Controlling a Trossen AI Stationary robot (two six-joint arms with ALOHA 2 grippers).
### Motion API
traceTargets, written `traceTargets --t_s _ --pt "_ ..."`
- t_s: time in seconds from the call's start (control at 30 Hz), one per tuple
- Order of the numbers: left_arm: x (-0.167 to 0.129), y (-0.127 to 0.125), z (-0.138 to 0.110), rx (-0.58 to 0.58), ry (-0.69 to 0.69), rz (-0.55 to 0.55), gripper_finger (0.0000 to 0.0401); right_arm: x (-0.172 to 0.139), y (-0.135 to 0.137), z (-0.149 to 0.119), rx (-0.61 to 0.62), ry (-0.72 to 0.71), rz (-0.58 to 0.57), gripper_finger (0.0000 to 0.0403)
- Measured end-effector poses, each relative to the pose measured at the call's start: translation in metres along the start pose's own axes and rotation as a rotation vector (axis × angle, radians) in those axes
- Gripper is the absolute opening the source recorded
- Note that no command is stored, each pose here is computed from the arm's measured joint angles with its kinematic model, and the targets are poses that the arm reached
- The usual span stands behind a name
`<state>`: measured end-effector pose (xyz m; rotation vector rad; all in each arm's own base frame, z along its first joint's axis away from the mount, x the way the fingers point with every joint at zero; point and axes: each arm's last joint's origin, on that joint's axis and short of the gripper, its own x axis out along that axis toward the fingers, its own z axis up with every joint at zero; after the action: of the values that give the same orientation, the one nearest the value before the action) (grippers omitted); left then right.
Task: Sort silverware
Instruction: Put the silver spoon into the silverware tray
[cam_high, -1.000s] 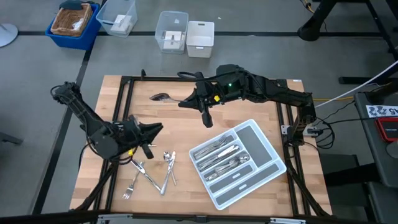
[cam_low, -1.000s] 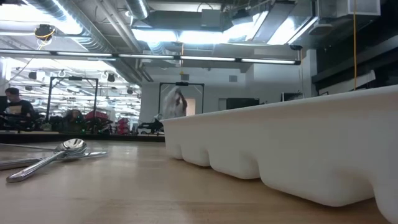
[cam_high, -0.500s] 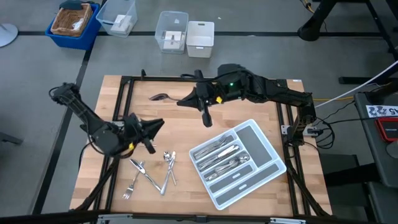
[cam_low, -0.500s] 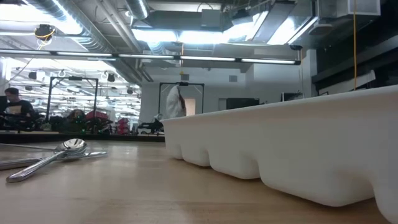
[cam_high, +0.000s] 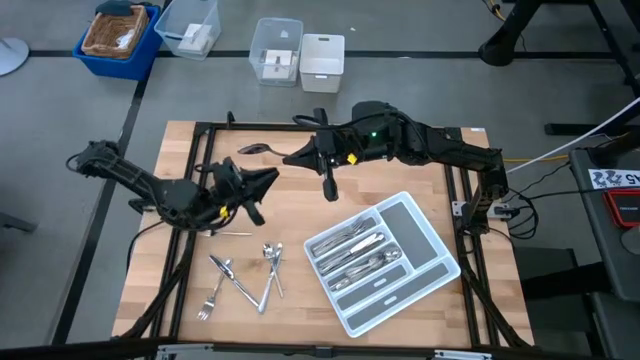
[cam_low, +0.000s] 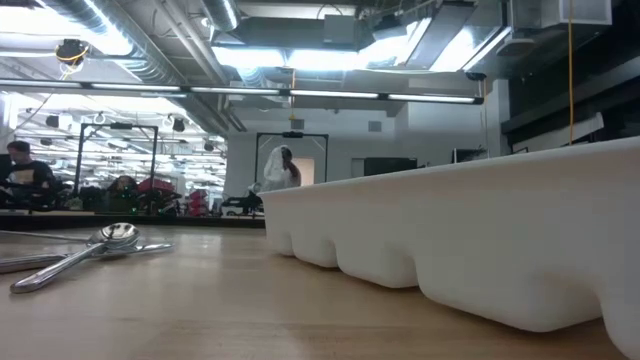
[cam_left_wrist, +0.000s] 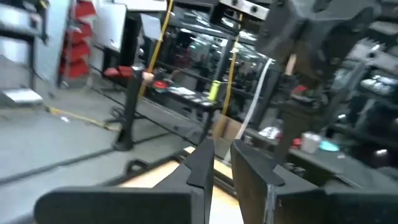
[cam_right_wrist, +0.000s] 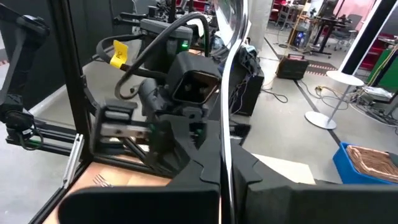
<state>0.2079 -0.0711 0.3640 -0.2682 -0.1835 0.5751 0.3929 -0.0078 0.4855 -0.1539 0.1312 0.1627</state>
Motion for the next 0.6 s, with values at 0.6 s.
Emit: traceTargets --t_s 0.6 --pt "0.006 0.014 0.014 -0.025 -0.036 -0.032 0.0045 0.000 0.000 -0.001 0.001 0.006 -0.009 0.0000"
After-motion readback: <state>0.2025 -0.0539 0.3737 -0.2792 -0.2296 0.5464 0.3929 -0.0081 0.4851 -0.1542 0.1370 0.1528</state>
